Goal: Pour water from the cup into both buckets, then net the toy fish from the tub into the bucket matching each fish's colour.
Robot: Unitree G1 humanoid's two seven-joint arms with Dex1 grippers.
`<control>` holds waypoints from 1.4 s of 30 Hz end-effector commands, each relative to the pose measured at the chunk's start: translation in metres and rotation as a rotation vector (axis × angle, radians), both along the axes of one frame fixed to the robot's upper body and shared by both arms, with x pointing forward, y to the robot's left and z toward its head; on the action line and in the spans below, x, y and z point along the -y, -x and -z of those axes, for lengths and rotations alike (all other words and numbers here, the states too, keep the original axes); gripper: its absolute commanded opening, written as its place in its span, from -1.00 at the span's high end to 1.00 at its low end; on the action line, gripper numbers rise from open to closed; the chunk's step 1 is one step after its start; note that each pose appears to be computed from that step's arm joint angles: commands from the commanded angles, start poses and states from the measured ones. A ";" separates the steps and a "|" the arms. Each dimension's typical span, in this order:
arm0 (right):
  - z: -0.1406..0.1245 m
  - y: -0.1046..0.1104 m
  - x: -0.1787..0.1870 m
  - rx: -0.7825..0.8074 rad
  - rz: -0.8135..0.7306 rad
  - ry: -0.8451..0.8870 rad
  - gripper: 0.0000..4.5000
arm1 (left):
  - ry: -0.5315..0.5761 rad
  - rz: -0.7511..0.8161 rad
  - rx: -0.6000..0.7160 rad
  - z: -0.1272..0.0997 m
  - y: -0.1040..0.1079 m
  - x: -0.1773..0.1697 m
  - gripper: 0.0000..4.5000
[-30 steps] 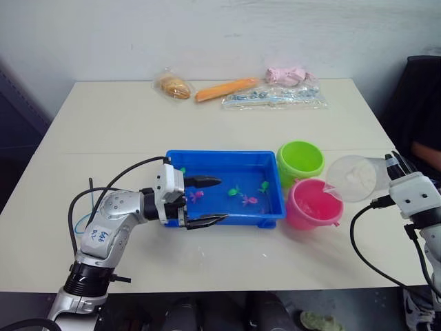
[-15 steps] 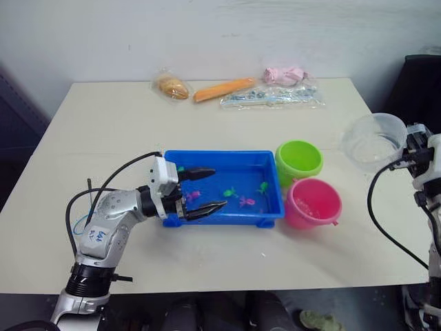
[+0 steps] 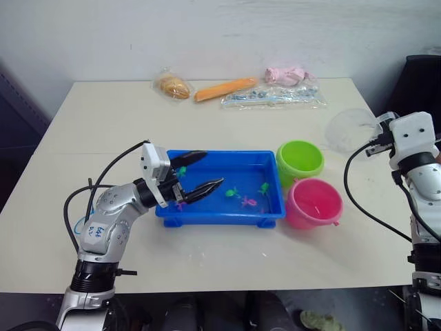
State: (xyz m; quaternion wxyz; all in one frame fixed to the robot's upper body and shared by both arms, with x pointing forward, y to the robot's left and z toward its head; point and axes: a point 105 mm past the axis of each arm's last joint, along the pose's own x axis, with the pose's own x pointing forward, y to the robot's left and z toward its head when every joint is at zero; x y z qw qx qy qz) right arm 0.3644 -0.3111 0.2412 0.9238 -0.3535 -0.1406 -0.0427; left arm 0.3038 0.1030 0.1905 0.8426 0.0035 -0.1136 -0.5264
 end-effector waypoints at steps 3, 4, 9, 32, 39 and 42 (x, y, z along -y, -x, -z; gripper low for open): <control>-0.020 -0.002 -0.010 0.063 -0.024 0.170 0.99 | -0.021 -0.001 0.050 -0.006 0.003 -0.001 -1.00; -0.020 -0.003 -0.012 0.063 -0.030 0.187 0.99 | -0.022 -0.001 0.050 -0.006 0.003 -0.001 -1.00; -0.020 -0.007 -0.018 0.076 -0.029 0.263 0.99 | -0.038 0.006 0.051 -0.003 0.005 0.001 -1.00; -0.029 -0.020 -0.034 0.138 -0.027 0.577 0.99 | -0.046 0.026 0.088 -0.010 0.009 0.010 -1.00; -0.030 -0.021 -0.040 0.173 -0.032 0.664 0.99 | -0.046 0.025 0.092 -0.009 0.009 0.011 -1.00; -0.030 -0.021 -0.042 0.194 -0.028 0.690 0.99 | -0.049 0.021 0.093 -0.009 0.009 0.010 -1.00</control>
